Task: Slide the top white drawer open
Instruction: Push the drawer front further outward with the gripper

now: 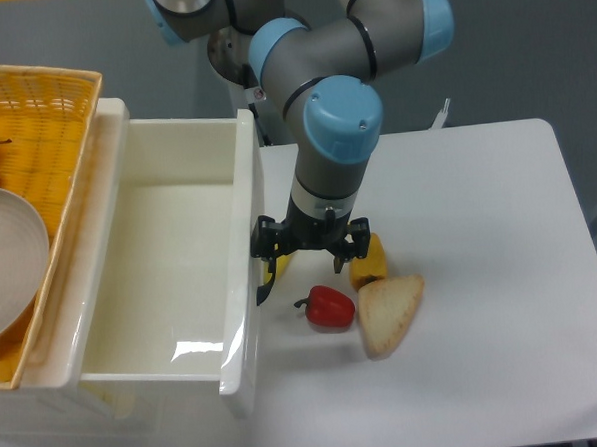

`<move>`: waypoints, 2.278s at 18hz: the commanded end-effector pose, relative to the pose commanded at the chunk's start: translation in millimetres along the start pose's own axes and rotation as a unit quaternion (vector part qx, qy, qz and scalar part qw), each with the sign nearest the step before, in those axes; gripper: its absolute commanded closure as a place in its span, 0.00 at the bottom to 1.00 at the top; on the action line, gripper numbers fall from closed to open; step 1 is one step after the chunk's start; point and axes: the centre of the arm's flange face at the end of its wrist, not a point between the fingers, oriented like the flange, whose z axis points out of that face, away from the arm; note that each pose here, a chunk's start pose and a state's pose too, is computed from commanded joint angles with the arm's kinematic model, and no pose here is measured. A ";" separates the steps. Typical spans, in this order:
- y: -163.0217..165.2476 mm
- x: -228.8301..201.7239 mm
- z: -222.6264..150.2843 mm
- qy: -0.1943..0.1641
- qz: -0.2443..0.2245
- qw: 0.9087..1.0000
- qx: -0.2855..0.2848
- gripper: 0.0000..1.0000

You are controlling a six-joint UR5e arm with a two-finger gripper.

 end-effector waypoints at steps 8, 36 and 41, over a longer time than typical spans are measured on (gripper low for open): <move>-1.8 -3.4 3.2 0.020 -0.005 1.000 0.005 0.00; 1.8 -33.6 8.1 0.082 0.002 0.996 0.028 0.00; 2.7 -41.7 2.7 0.097 -0.007 0.994 0.041 0.00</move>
